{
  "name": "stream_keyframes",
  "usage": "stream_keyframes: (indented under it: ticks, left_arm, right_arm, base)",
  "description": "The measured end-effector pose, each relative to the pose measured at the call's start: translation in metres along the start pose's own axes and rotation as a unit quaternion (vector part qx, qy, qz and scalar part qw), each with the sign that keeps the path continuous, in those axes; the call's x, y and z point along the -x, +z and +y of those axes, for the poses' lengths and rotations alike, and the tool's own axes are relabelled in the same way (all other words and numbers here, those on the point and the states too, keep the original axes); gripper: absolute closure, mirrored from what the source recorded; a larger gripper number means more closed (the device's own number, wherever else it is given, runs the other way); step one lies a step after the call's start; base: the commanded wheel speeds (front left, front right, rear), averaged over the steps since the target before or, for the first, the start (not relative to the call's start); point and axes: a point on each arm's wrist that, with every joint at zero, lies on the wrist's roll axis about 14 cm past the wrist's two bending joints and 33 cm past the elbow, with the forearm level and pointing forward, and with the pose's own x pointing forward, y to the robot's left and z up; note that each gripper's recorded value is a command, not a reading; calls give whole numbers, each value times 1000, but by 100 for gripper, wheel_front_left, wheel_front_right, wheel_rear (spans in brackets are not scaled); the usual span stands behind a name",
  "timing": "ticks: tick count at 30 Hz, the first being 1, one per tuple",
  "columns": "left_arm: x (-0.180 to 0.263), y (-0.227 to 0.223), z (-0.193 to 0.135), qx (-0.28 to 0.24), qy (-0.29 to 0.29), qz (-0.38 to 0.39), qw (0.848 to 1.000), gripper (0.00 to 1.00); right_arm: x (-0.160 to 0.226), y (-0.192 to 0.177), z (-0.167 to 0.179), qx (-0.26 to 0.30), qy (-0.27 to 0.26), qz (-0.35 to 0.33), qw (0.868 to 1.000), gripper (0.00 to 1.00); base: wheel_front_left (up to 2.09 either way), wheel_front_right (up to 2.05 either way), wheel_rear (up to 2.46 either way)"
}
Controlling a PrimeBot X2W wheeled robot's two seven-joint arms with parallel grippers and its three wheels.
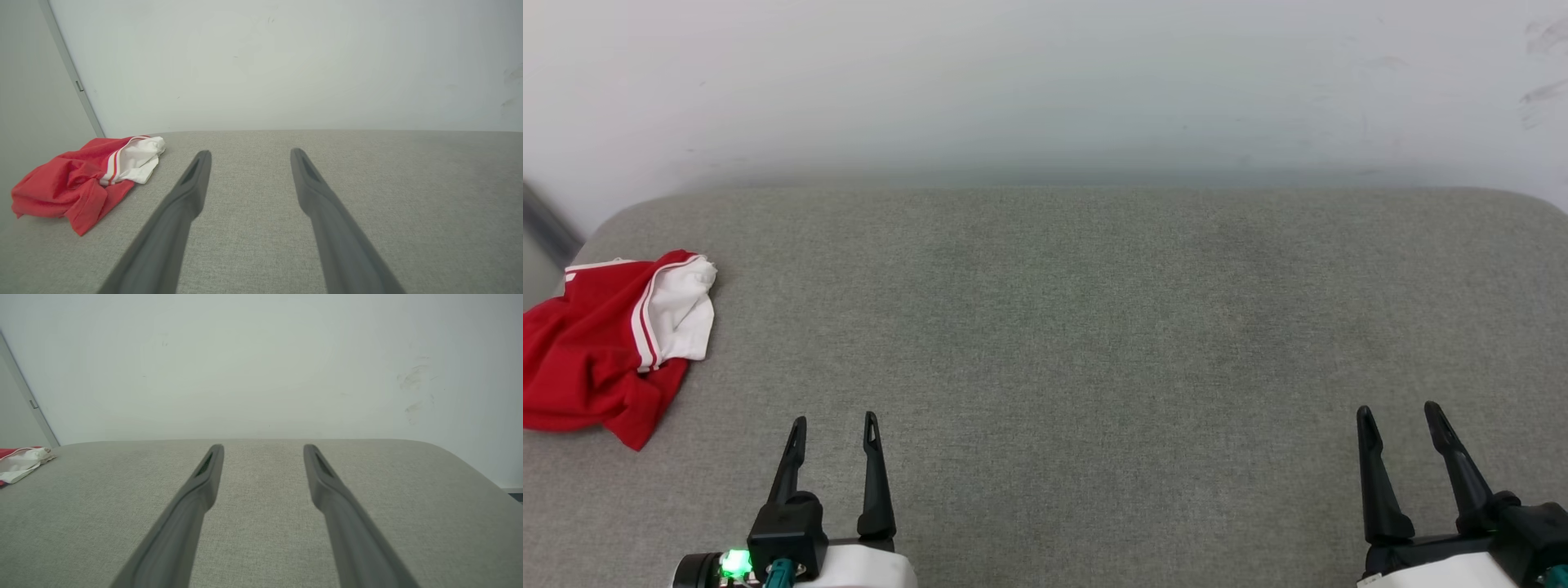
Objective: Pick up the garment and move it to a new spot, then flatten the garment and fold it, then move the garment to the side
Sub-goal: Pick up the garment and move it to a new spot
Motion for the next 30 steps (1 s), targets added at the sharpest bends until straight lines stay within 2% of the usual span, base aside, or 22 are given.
stream_keyframes:
  ticks: [7, 15, 30]
  left_arm:
    - [1, 0, 2, 3, 4, 1, 1000, 0]
    - [6, 3, 18, 0, 29, -3, 1000, 0]
    - [42, 6, 82, -14, 134, -1, 991, 0]
  right_arm:
    - [0, -2, 0, -4, 0, 3, 1000, 0]
    - [-8, -4, 15, -8, 24, 4, 1000, 0]
    - [-33, -12, 76, -14, 120, 10, 993, 0]
  base:
    - [0, 0, 0]
    - [0, 0, 0]
    - [0, 0, 0]
